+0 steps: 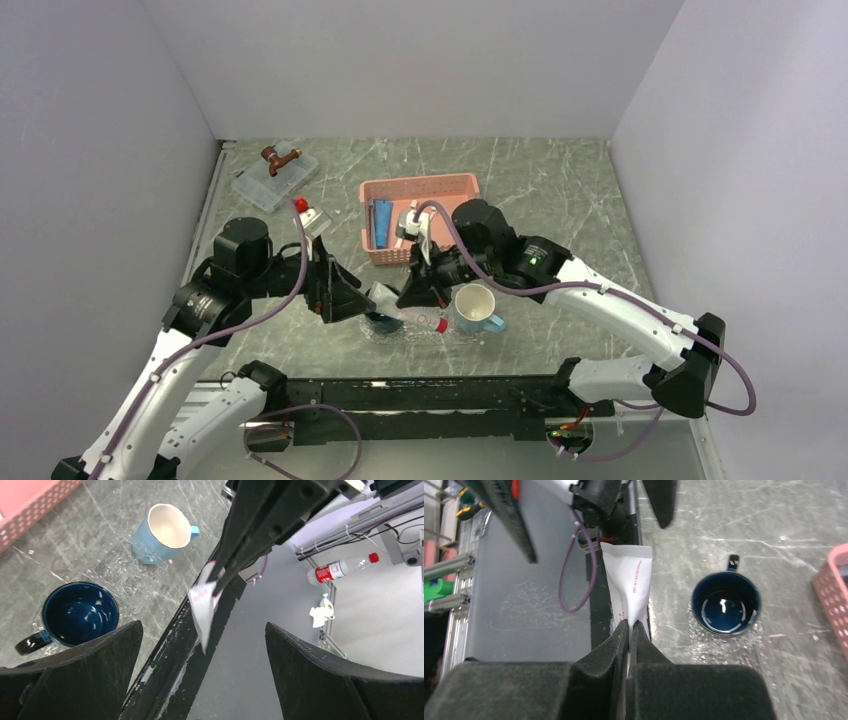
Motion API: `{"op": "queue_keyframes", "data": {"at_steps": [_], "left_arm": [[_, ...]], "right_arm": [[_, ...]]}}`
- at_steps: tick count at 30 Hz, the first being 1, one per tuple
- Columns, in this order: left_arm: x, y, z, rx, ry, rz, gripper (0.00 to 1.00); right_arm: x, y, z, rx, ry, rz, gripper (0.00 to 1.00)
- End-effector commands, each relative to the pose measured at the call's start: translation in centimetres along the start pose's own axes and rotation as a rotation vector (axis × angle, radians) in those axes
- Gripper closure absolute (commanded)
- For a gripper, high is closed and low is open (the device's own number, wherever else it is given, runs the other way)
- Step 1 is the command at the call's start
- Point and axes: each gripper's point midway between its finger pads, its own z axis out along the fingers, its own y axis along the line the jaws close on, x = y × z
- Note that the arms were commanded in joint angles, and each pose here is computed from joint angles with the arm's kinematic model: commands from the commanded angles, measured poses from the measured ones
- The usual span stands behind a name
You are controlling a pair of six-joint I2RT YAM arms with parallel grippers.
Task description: Prepare toiletry sets of a toothbrush and toothpaste on the tray
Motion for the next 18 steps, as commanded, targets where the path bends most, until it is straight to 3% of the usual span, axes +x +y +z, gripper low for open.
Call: {"op": "queue_keyframes", "data": {"at_steps": [1,5,18], "left_arm": [[-0.1,-1.3,0.2,0.091,0.007,0.005,0.01],[0.6,-1.8,0.3,0.138,0.037,-0.019,0.06],[2.6,-1.6,0.4,0.167,0.121,-0.076,0.38]], "right_arm": [[-2.7,3.1,0.3,-0.094,-0.072,-0.109,1.00],[-3.1,3.0,0.8,-0.069,-0.068,-0.121,1.00],[-4.1,2.4,1.4,0.033,-0.061,-0.182,1.00]]}}
